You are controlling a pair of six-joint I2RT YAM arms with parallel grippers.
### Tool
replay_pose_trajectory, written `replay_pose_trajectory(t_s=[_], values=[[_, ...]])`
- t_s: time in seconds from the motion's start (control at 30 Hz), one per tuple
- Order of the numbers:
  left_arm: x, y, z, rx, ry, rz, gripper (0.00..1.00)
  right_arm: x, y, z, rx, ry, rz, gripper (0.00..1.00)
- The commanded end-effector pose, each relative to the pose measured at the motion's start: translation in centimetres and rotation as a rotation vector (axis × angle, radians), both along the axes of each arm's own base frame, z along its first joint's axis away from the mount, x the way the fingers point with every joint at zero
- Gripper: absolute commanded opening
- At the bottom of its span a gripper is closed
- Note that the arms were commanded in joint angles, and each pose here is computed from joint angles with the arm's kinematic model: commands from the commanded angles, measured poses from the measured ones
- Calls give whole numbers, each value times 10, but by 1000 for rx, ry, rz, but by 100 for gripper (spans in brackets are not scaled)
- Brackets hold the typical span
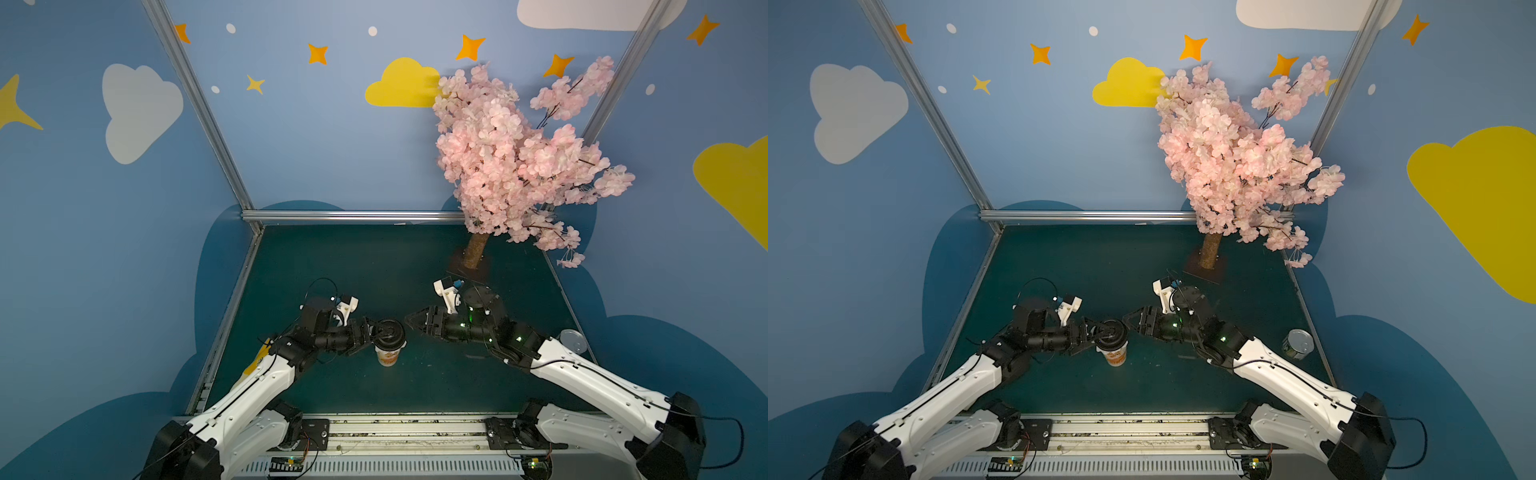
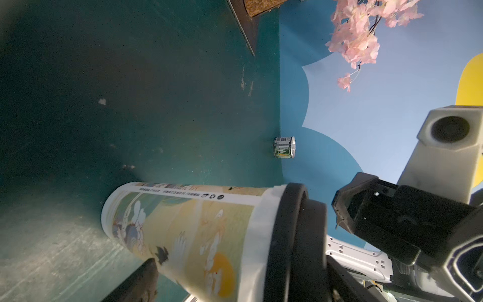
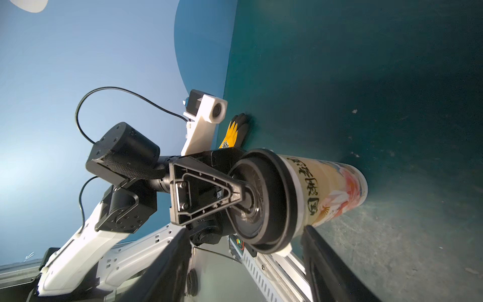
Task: Put the leak-proof paper on the milk tea cups
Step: Secure the cup lid on the cup, then reset both arms
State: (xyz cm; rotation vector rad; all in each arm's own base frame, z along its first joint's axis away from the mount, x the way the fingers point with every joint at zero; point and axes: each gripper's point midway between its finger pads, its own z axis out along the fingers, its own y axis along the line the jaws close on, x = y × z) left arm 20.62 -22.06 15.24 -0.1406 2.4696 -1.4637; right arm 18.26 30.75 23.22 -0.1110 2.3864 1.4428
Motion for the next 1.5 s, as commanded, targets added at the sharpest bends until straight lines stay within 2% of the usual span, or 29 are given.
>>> replay_pose_trajectory(t_s=[0.0,0.23,0.5,0.57,0.63,0.7,0.73,0.83,0.9,0.97,1.03,1.13,1.2,1.23,1.3,1.37,1.4,1.47], values=[[-10,5,-14,47,91,8,100,-6,2,-1,18,3,63,70],[3,-2,26,-25,-1,10,100,-7,3,-3,30,17,89,71],[6,2,50,-18,-49,13,100,-3,-8,3,28,-4,73,73],[5,14,54,54,-81,42,100,4,-23,6,-10,-42,35,73],[6,40,50,208,-126,110,100,20,-49,11,-104,-133,-38,73],[21,88,45,454,-218,282,100,47,-88,6,-342,-256,-158,73],[29,104,46,524,-277,341,100,62,-106,3,-438,-313,-218,73],[65,150,56,683,-474,571,100,116,-184,-9,-721,-464,-510,75],[93,182,51,820,-570,706,100,144,-241,-22,-812,-521,-744,74],[111,225,31,984,-555,834,100,155,-280,-38,-833,-565,-895,72],[120,254,8,1062,-490,882,100,161,-306,-57,-854,-606,-962,71],[134,267,-23,1180,-500,818,100,174,-324,-100,-859,-565,-901,72],[142,268,-42,1206,-510,792,100,183,-324,-125,-865,-537,-860,74],[146,265,-50,1183,-532,793,100,192,-323,-125,-858,-566,-858,74],[161,256,-45,1148,-617,766,100,201,-307,-123,-872,-604,-722,75],[171,244,-43,1113,-684,691,100,207,-308,-123,-834,-710,-743,77],[175,245,-42,1120,-690,698,100,207,-306,-133,-812,-700,-721,76],[178,238,-63,1071,-726,643,100,210,-296,-137,-789,-786,-695,77]])
